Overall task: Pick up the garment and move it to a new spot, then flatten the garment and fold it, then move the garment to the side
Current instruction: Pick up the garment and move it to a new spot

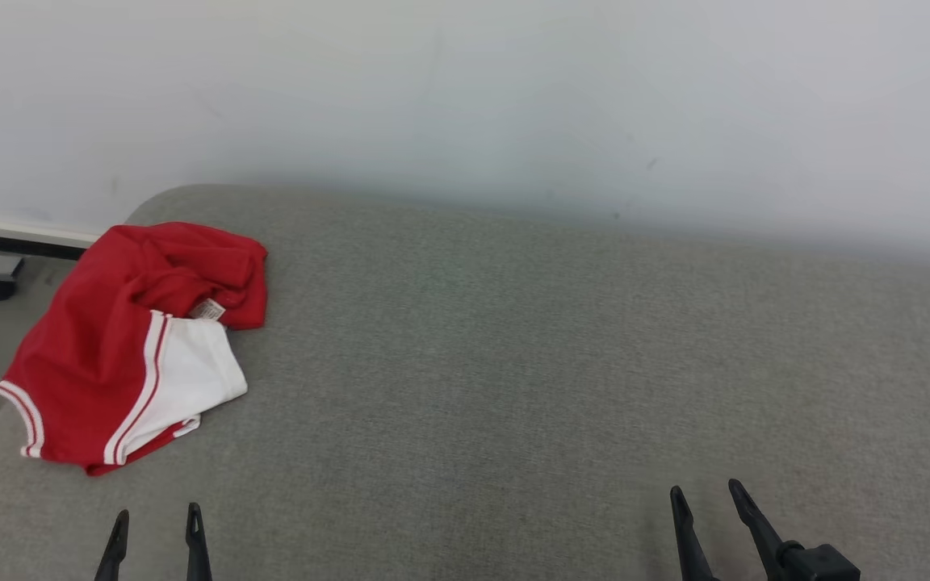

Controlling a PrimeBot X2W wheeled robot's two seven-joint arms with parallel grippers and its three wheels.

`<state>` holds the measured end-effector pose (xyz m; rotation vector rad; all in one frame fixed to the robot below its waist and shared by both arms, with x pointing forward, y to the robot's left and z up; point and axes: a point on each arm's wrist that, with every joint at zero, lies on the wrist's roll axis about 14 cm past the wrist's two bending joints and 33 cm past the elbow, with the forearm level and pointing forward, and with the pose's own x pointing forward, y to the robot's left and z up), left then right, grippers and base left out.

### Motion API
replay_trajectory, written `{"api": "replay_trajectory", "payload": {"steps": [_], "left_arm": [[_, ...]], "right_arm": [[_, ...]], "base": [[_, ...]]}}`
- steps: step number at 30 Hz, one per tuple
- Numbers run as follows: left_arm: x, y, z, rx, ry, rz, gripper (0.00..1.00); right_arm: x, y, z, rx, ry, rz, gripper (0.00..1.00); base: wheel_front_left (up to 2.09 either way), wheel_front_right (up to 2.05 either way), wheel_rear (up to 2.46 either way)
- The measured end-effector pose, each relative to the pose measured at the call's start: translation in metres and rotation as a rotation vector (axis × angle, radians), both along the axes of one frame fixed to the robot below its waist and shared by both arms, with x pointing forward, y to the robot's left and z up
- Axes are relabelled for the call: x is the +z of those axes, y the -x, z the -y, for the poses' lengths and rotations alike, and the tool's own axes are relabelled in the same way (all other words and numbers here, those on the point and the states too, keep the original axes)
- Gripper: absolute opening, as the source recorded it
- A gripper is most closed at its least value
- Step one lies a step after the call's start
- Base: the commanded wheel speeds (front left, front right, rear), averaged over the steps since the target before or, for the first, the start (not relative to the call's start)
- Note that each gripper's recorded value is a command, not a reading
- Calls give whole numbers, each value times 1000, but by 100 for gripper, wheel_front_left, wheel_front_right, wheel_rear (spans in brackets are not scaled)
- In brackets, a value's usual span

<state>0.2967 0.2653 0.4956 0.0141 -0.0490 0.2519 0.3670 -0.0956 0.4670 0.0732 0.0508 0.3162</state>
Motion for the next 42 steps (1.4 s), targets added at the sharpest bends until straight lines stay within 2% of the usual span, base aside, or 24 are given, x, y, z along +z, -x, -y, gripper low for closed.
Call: {"api": "replay_trajectory", "payload": {"steps": [14,23,35,42], "left_arm": [[-5,68,-51,223,10,-5,100],[-8,102,-69,321,21,-5,100],[-10,108,-76,366,39,-2,100],[1,95,-88,378,73,51,100]], "right_arm": [[1,-4,-67,203,2,-2,100],[2,-2,-98,297,2,0,100],[2,1,-104,317,4,-3,100],[2,1,-97,297,0,-1,100]], "base": [[0,0,0],[0,0,0],[0,0,0],[0,0,0]]}}
